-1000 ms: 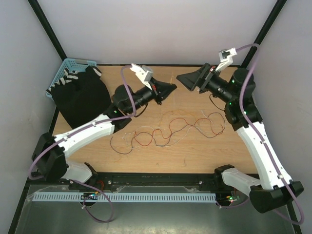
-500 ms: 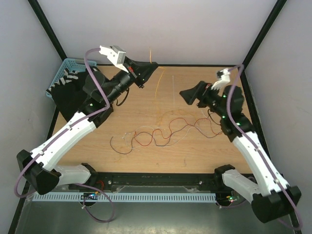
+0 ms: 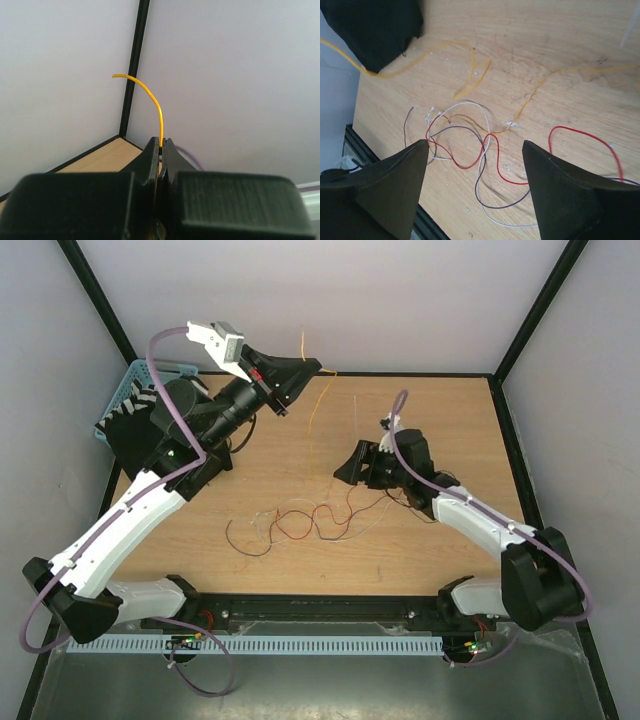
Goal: Zip-tie the wires
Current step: Straighten the cable at the center of the board.
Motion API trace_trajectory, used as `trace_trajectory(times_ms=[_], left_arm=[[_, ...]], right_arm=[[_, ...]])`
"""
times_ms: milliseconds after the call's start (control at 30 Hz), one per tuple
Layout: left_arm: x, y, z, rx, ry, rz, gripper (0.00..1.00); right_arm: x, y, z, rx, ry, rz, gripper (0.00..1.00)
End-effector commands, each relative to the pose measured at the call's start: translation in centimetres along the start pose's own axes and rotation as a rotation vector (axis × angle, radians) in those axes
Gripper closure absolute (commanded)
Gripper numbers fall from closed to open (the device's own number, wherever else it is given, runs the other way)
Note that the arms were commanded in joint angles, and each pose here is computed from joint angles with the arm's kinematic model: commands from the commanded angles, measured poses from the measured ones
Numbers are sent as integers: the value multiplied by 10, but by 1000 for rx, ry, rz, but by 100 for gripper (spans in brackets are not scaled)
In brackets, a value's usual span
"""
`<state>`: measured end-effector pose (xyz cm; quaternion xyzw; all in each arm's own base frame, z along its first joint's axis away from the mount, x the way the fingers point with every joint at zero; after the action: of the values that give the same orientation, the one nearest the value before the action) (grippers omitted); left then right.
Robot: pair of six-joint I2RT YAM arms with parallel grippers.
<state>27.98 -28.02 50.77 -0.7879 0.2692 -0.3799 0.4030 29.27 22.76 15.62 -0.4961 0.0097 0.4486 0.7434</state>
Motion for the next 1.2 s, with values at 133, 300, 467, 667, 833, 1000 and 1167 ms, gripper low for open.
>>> trace_trajectory(times_ms=[133, 300, 467, 667, 833, 1000, 1167], left_arm=[[-4, -39, -24, 14, 51, -75, 100], [-3, -40, -27, 2, 60, -74, 100], [-3, -44, -31, -11, 70, -78, 100], [-2, -47, -36, -18, 80, -83, 100], [-4, -50, -38, -7, 82, -92, 100], [-5, -51, -40, -12, 83, -94, 100], [-5, -51, -42, -14, 86, -94, 100]], right_arm=[[28, -10, 25, 26, -60, -22, 20], [41, -11, 25, 73, -56, -33, 20], [51, -12, 16, 99, -18, -52, 20], [64, 12, 24, 120, -75, 49, 33], [59, 33, 27, 124, -95, 102, 35], [58, 37, 26, 118, -90, 111, 41], [64, 30, 29, 114, -98, 105, 43]])
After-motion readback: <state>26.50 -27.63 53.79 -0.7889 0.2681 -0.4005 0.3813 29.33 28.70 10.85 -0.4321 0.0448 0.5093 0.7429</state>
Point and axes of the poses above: each gripper's point midway between its finger pads, its own x axis out along the fingers, its own z axis along the line the jaws close on, y = z × x, the point moved 1 cm from there along -x, back along the fingers, and after that the axes turned 12 degrees about -x, right-handed, at the moved point
